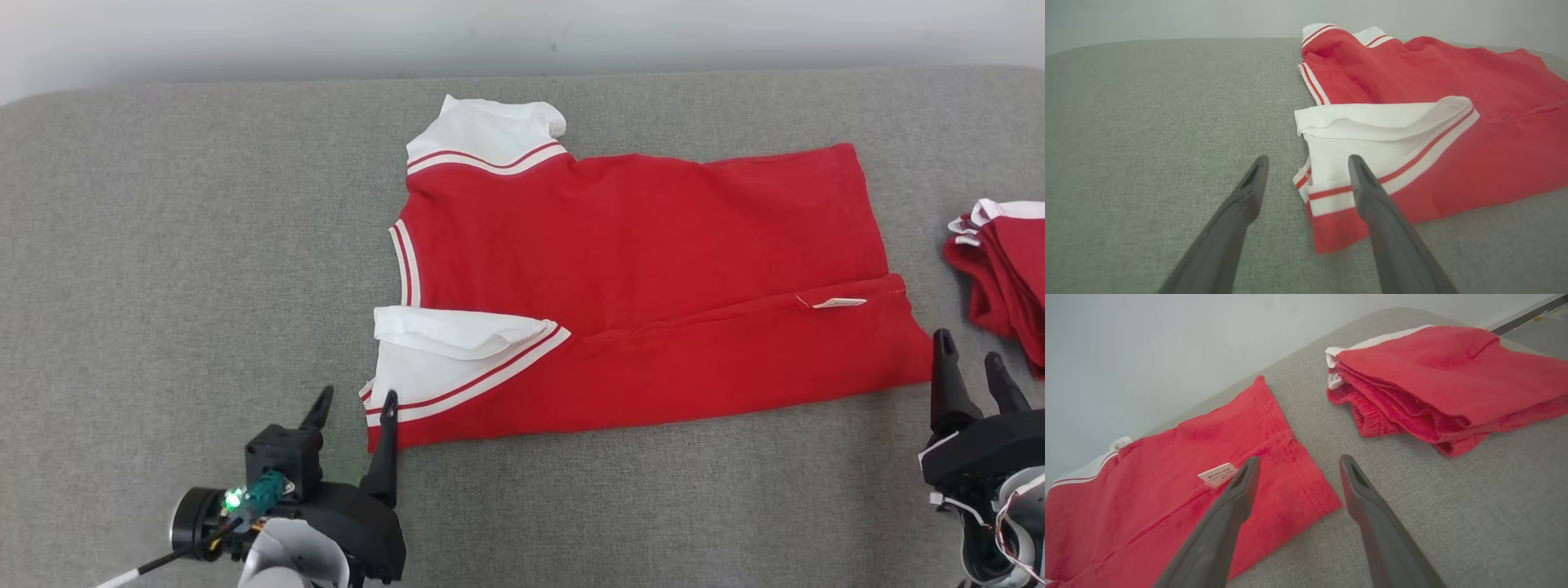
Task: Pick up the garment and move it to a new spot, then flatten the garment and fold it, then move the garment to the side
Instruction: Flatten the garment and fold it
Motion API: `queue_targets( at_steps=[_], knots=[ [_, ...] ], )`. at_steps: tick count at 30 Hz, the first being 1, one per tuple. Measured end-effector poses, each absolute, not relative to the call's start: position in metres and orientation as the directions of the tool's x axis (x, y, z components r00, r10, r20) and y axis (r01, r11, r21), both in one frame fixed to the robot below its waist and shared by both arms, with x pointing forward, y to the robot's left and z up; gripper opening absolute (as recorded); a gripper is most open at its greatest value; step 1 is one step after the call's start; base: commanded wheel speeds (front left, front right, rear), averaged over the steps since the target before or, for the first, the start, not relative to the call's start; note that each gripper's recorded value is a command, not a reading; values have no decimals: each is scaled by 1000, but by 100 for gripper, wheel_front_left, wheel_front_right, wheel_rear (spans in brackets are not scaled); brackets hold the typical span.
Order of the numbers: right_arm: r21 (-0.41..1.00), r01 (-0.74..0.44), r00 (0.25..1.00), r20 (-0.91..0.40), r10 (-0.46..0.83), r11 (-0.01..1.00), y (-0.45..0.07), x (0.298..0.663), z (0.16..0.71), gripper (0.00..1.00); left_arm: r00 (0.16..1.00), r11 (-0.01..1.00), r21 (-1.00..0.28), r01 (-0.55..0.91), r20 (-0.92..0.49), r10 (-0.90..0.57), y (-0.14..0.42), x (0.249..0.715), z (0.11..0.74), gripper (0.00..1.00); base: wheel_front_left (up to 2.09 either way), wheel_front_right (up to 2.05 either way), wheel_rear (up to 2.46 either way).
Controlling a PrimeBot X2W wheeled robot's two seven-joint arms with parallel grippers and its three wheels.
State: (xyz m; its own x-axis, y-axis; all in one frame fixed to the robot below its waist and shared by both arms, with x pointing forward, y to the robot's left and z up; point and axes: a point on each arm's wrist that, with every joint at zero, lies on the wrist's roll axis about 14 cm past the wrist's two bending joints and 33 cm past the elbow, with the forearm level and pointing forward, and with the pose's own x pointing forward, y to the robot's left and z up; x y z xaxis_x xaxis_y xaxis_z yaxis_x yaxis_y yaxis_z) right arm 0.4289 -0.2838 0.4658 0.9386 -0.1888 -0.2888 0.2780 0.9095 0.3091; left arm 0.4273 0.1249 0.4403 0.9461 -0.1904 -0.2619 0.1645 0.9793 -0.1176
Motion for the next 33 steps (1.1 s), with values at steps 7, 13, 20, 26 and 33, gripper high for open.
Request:
queue_targets(
  at_steps=[7, 13, 20, 26, 33],
  knots=[
    [153, 288, 891, -405, -206, 945, -288, 420, 451, 100, 902, 983, -110, 145, -393, -177, 124, 417, 417, 100, 0, 0, 0],
    [85, 269, 859, -473, -198, 959, -284, 425, 444, 100, 865, 986, -111, 128, -473, -165, 124, 416, 400, 100, 0, 0, 0],
    [26, 263, 819, -534, -209, 965, -284, 430, 442, 100, 834, 985, -130, 112, -527, -164, 121, 416, 390, 100, 0, 0, 0],
    [-10, 256, 770, -603, -210, 967, -282, 433, 429, 100, 817, 980, -158, 117, -546, -186, 117, 417, 386, 19, 0, 0, 0],
    [-36, 261, 737, -638, -223, 965, -284, 436, 419, 100, 813, 974, -173, 144, -541, -216, 109, 417, 387, 0, 0, 0, 0]
  ],
)
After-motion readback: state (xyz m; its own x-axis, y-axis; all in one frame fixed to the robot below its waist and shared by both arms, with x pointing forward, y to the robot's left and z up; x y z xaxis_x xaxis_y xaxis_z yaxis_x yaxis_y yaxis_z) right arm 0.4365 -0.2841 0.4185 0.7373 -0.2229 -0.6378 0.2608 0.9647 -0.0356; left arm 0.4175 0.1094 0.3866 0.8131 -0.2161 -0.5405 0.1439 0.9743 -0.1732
